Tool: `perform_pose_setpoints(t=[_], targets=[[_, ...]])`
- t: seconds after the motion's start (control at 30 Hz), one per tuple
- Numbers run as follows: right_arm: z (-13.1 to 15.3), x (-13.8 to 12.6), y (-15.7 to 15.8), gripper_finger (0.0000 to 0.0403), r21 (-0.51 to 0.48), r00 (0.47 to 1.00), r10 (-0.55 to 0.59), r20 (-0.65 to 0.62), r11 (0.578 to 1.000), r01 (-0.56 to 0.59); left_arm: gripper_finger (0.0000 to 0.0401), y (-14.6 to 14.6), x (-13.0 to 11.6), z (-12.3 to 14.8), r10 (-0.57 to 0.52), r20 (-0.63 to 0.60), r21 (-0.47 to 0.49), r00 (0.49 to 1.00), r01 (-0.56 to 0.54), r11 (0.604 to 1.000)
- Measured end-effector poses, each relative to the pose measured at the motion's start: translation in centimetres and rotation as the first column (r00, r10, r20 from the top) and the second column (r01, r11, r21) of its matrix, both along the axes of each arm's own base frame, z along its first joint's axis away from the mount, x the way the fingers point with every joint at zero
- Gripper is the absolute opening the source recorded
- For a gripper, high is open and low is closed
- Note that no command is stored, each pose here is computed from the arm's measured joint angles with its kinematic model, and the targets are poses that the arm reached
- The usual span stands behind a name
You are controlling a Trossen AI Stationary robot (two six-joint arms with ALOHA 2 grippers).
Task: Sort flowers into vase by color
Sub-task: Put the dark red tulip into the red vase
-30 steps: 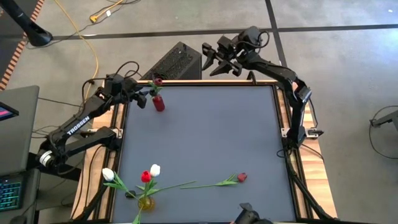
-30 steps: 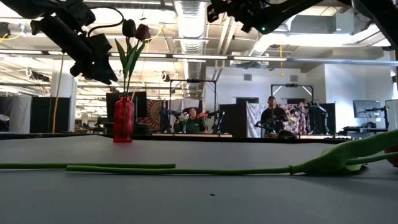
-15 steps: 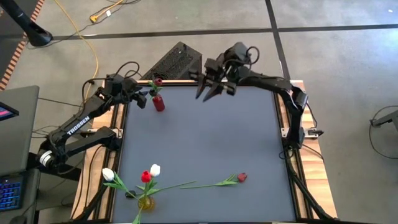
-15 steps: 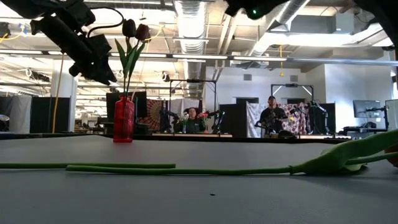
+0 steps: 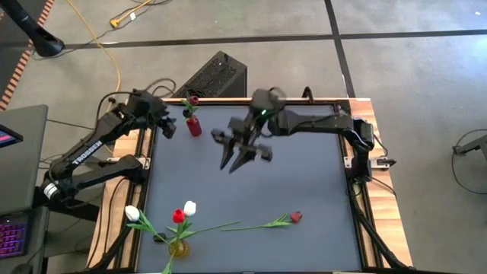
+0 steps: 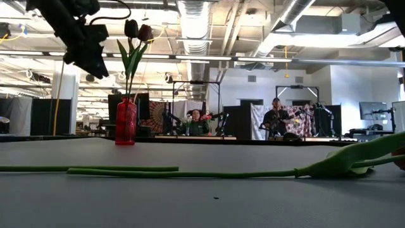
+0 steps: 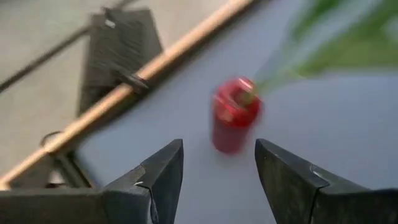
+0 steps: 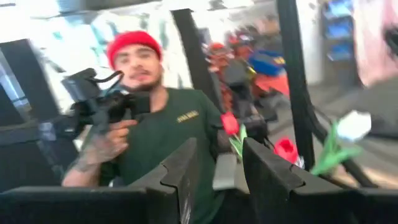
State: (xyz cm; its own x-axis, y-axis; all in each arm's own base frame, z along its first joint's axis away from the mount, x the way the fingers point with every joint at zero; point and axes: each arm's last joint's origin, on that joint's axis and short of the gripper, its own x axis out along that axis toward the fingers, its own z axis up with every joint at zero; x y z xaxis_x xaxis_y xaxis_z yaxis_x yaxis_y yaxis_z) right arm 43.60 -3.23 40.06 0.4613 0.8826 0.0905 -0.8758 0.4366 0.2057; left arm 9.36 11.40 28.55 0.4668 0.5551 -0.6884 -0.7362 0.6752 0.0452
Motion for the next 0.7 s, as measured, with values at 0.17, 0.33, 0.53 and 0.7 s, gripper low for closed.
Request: perform_pose_setpoints(t=[0.17, 0.33, 0.53, 0.7], targets=[[-3.2, 1.0, 3.0, 0.0152, -0.063, 0.943, -0.214, -0.256, 0.977, 0.205, 0.0187, -1.8, 0.5, -0.9, -0.076, -0.122, -0.071, 0.990, 0.068, 0.995], [-6.3, 0.5, 6.0, 0.0152, -0.247, 0.741, -0.427, -0.518, 0.904, 0.349, 0.0187, -3.5, 0.1, -1.1, -0.129, -0.176, -0.111, 0.976, 0.110, 0.988], [-8.5, -1.1, 10.4, 0.0152, -0.420, 0.457, -0.563, -0.689, 0.824, 0.381, 0.0187, -5.4, -0.6, -0.4, -0.212, -0.103, -0.099, 0.972, 0.202, 0.974], [-9.1, -2.6, 14.8, 0.0152, -0.447, 0.256, -0.575, -0.777, 0.791, 0.419, 0.0187, -6.5, -1.3, 0.1, -0.258, -0.049, -0.060, 0.965, 0.255, 0.965]])
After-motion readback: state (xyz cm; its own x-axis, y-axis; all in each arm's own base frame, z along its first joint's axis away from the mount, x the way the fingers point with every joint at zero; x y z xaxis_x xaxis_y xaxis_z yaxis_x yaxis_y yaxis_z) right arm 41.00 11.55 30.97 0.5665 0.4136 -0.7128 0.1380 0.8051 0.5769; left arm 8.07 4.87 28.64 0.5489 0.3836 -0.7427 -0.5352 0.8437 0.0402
